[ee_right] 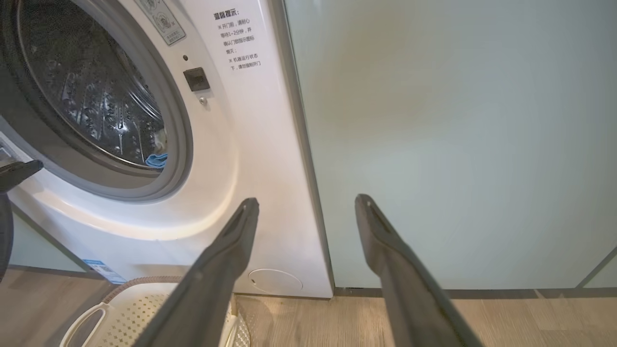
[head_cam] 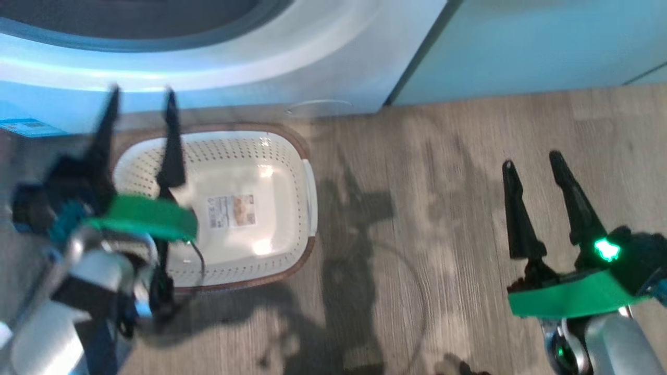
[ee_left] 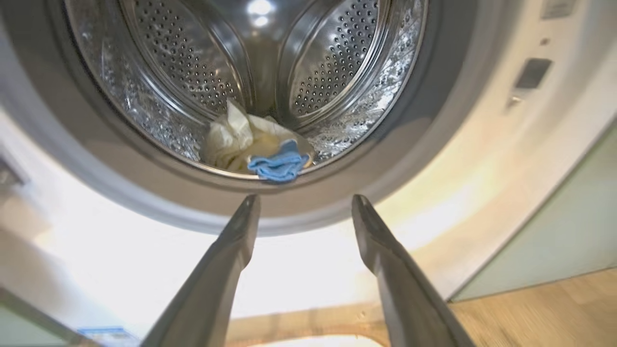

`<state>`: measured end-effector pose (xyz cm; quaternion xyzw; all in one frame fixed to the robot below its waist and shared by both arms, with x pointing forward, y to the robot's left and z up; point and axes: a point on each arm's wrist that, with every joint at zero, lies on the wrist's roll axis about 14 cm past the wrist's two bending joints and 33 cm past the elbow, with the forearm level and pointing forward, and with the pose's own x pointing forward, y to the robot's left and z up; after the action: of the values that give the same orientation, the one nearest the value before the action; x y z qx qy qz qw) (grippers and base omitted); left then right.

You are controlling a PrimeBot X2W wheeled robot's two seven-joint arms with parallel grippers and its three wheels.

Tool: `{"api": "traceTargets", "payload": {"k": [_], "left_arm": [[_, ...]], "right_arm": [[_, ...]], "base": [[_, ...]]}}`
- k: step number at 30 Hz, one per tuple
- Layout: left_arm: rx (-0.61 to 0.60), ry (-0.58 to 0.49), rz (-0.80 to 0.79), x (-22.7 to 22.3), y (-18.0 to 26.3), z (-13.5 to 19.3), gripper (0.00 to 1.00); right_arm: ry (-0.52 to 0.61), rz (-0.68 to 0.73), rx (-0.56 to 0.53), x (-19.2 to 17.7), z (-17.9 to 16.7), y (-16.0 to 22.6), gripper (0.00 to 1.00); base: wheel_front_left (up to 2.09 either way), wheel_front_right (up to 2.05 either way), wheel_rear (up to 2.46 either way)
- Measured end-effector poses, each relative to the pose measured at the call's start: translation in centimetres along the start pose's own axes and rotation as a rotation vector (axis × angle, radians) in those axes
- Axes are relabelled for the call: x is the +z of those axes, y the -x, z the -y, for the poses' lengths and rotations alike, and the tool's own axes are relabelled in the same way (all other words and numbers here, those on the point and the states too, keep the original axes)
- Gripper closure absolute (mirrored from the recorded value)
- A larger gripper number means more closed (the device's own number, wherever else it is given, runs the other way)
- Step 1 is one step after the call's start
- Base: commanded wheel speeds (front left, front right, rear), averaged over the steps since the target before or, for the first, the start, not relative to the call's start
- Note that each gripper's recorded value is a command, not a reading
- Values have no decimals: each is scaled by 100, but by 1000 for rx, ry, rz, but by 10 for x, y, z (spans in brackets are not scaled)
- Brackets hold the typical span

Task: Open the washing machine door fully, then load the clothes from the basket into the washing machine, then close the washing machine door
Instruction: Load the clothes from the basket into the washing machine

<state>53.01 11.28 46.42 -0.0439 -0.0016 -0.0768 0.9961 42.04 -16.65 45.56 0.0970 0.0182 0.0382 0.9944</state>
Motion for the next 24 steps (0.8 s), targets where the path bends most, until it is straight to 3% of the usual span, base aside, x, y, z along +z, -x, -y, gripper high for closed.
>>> {"api": "traceTargets", "payload": {"k": [7, 24], "left_arm": [[1, 36, -28, 6, 46, 8, 0], [70, 33, -36, 24, 111, -1, 0]], "right_arm": [[17, -26, 18, -6, -8, 13, 0], [7, 27, 76, 16, -33, 38, 0]], "base": [[0, 0, 0], [0, 0, 0]]}}
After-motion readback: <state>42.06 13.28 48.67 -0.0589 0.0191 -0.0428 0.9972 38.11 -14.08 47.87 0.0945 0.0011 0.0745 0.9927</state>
